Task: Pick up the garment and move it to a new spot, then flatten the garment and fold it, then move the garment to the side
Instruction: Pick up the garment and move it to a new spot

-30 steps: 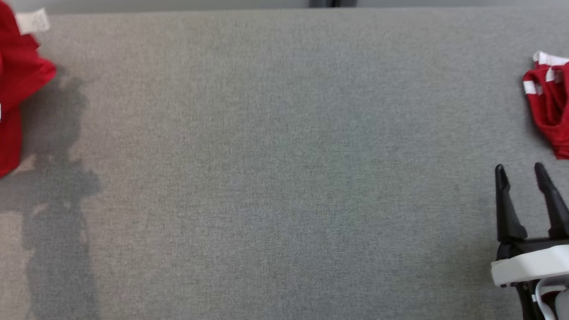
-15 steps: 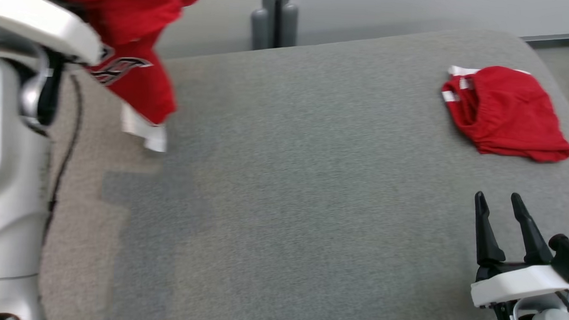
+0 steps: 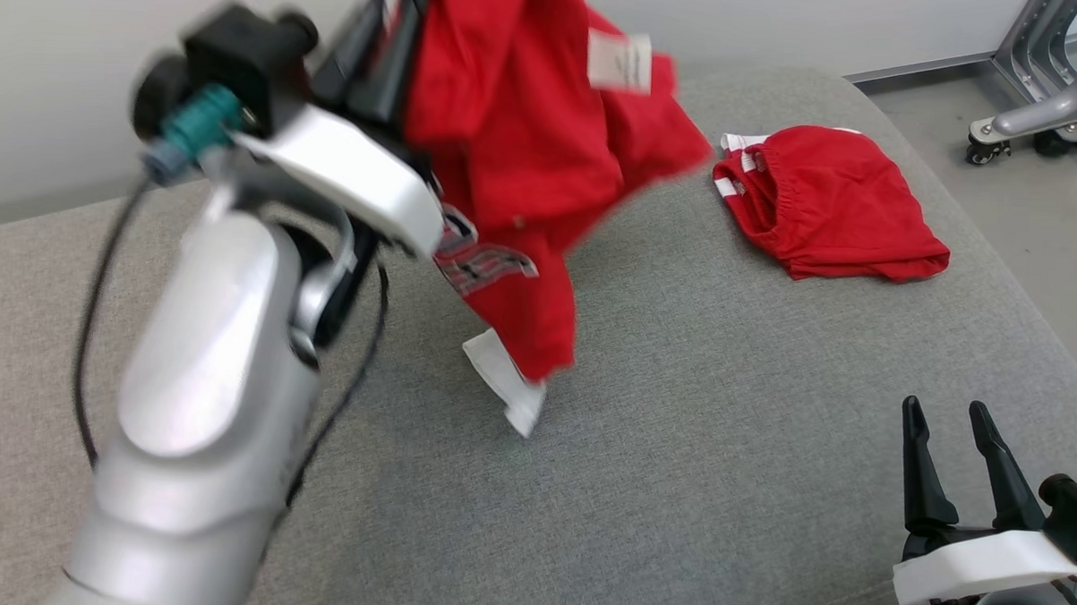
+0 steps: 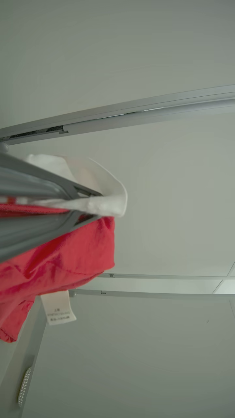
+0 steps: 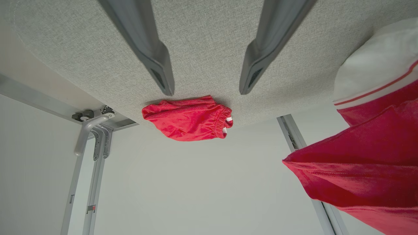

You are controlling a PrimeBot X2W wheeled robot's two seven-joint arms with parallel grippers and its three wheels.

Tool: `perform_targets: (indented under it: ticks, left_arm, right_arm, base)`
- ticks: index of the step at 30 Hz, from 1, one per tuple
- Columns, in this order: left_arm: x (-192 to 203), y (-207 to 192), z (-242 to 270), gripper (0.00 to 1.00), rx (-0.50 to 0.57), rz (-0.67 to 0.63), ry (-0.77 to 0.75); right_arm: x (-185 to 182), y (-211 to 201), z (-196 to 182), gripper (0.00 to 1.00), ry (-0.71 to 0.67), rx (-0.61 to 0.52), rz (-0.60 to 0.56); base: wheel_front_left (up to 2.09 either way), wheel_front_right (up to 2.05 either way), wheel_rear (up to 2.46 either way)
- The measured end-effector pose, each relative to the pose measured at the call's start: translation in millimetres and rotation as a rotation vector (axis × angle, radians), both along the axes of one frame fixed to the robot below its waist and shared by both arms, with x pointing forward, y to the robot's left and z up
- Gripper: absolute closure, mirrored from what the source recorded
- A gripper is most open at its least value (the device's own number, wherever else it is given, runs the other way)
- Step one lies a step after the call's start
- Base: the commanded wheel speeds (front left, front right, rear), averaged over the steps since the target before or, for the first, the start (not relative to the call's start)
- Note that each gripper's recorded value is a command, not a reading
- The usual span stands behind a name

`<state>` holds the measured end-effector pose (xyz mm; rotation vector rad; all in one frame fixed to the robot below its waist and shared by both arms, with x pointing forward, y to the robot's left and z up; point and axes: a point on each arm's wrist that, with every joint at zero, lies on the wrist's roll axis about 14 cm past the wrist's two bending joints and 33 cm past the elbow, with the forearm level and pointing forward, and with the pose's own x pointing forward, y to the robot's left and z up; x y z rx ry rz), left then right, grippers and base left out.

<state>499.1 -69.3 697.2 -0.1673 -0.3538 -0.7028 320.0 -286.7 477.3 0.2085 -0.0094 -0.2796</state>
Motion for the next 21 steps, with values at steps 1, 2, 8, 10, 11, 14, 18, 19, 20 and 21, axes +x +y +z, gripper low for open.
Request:
perform_targets:
  ticks: [1, 2, 8, 10, 11, 14, 18, 19, 20, 21]
  left_arm:
    - [-2.5, -2.2, -10.2, 1.00, 0.001, -0.006, 0.026]
    - [-5.3, -4.1, -23.2, 1.00, 0.011, -0.012, 0.054]
    - [-20.9, 9.5, -112.6, 1.00, 0.034, 0.026, 0.271]
    - [-26.7, 22.0, -144.7, 1.00, 0.048, 0.061, 0.344]
    - [-29.8, 30.6, -162.0, 1.00, 0.071, 0.084, 0.377]
    - [-41.6, 54.7, -206.8, 1.00, 0.121, 0.141, 0.467]
    - [-51.9, 76.5, -239.5, 0.00, 0.155, 0.198, 0.525]
    - [-52.8, 79.4, -241.7, 0.00, 0.156, 0.205, 0.525]
    - [-54.1, 81.8, -243.5, 0.00, 0.163, 0.209, 0.521]
    - [-54.1, 84.8, -241.7, 0.00, 0.153, 0.219, 0.514]
  right_arm:
    - [-0.8, -0.3, -1.3, 0.00, 0.003, 0.002, -0.002]
    - [-0.7, -0.1, -2.2, 0.00, 0.006, 0.003, -0.003]
    - [4.5, 7.8, -5.5, 0.00, 0.012, 0.012, 0.018]
    - [6.6, 11.5, -6.8, 0.00, 0.016, 0.015, 0.030]
    - [7.5, 12.8, -7.3, 0.00, 0.017, 0.015, 0.034]
    - [10.6, 15.5, -8.6, 0.00, 0.021, 0.015, 0.046]
    - [17.6, 23.8, -9.8, 0.00, 0.023, 0.018, 0.074]
    - [19.8, 26.6, -9.1, 0.00, 0.020, 0.020, 0.084]
    - [21.4, 29.0, -8.3, 0.00, 0.017, 0.021, 0.091]
    - [22.6, 30.8, -7.3, 0.00, 0.013, 0.021, 0.097]
  base:
    - [0.00, 0.00, 0.00]
    - [0.00, 0.00, 0.00]
    - [0.00, 0.00, 0.00]
    - [0.00, 0.00, 0.00]
    - [0.00, 0.00, 0.00]
    - [0.00, 0.00, 0.00]
    - [0.00, 0.00, 0.00]
    - [0.00, 0.00, 0.00]
    - [0.00, 0.00, 0.00]
    - [0.00, 0.00, 0.00]
